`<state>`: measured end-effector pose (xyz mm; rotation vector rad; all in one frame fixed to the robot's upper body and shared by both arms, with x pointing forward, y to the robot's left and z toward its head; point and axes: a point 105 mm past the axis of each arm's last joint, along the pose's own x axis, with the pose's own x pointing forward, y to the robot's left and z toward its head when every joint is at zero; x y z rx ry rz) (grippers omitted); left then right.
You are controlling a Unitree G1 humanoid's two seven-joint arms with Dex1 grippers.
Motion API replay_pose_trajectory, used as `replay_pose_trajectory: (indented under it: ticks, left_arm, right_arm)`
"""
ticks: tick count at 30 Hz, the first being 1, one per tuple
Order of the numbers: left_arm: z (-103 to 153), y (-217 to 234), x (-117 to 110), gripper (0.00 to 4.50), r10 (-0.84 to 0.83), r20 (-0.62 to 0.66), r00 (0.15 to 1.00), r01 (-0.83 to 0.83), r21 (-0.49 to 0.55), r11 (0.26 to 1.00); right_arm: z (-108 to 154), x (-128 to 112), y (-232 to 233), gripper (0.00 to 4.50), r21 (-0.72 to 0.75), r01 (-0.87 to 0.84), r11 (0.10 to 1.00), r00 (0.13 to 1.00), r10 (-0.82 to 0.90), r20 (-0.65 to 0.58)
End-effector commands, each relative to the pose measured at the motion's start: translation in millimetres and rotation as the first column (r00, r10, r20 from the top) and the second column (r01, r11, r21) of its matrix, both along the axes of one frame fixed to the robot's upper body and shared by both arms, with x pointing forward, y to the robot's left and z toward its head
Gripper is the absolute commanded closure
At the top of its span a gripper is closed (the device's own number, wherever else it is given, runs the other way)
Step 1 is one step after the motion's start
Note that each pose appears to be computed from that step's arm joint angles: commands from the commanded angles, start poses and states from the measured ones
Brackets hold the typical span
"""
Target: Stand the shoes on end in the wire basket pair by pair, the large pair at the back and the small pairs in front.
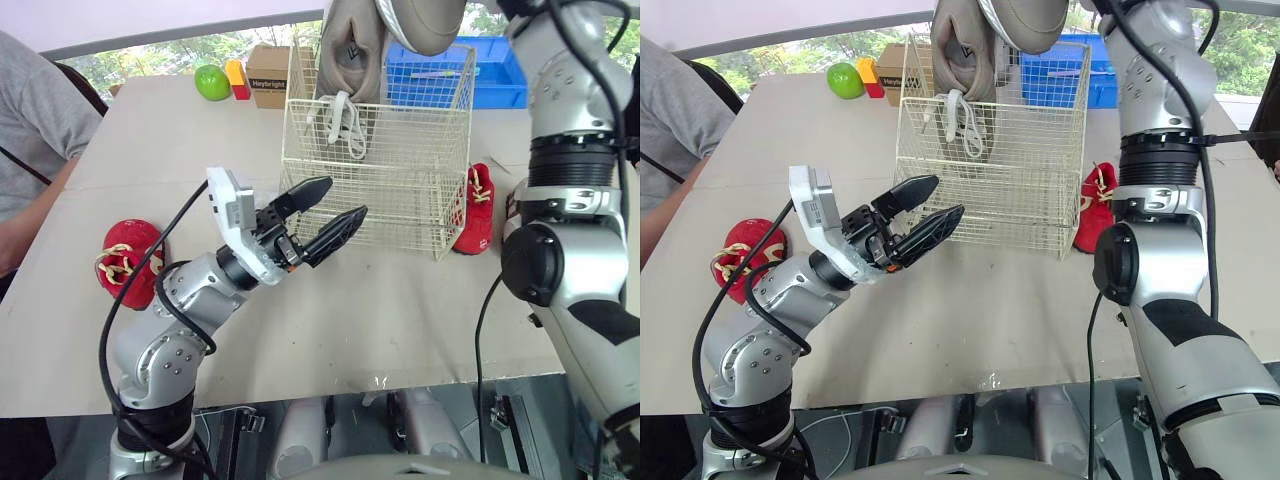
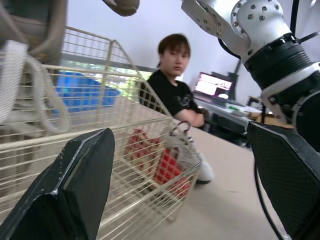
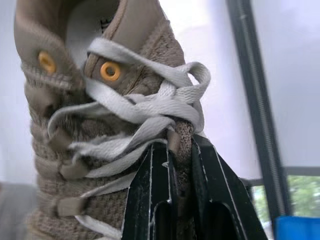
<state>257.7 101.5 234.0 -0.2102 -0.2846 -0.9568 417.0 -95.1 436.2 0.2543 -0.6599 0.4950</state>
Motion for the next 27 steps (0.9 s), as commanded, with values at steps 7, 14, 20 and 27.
replay_pose_trajectory:
  ticks: [7,14,20,27]
  left_arm:
    - [15.4,20.9,-13.4,0.00,0.113,0.093,0.989,-0.111,-0.020,0.994]
    - [16.7,20.0,-13.7,0.00,0.111,0.096,0.989,-0.110,-0.017,0.994]
    - [16.3,19.8,-10.1,0.00,0.120,0.092,0.988,-0.119,-0.024,0.993]
    - [17.1,20.6,-8.9,0.00,0.130,0.094,0.987,-0.127,-0.030,0.991]
  right_arm:
    - [-40.6,8.5,-4.2,4.41,-0.058,0.268,0.962,0.957,-0.258,0.134]
    - [-97.5,18.8,9.4,4.41,-0.157,0.324,0.933,0.945,-0.314,0.088]
    - [-96.1,18.2,-12.7,4.41,-0.122,0.481,0.868,0.875,-0.467,0.129]
    - [-104.9,19.9,-17.1,4.41,-0.062,0.542,0.838,0.839,-0.536,0.092]
